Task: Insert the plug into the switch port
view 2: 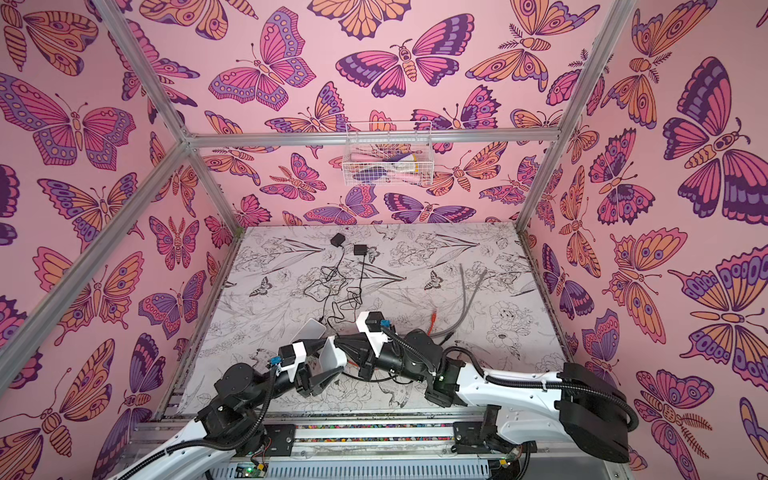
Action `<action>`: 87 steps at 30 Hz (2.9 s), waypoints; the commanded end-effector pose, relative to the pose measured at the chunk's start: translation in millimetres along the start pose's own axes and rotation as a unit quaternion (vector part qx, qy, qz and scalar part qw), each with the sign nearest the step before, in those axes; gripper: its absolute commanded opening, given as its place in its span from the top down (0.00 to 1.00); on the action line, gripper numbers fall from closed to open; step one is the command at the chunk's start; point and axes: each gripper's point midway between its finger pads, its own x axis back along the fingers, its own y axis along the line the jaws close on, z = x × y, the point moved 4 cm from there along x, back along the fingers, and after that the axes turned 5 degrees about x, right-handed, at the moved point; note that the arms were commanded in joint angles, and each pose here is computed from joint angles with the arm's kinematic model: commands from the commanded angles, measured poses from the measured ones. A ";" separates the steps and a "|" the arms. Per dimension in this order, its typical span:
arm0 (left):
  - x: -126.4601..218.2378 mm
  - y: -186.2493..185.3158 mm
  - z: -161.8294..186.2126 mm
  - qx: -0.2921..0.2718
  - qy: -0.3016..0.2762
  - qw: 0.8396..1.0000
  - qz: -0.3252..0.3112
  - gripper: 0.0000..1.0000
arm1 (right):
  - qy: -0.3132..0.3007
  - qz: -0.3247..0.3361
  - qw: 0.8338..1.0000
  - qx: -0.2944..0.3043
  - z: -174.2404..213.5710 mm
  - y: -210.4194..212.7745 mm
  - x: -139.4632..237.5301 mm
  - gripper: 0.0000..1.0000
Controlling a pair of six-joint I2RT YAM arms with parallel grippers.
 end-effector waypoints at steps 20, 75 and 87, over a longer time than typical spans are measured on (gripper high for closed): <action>25.6 -20.1 -93.6 -0.096 -0.235 0.967 0.027 1.00 | 0.190 0.046 0.979 0.056 2.8 -8.1 74.8 0.53; -204.2 233.9 169.7 0.241 0.478 0.804 -0.259 1.00 | 0.220 0.268 0.938 0.000 22.8 -91.5 133.2 0.50; -178.1 238.6 198.6 0.290 0.505 0.743 -0.330 0.66 | 0.276 0.295 0.914 0.024 48.3 -112.2 119.4 0.49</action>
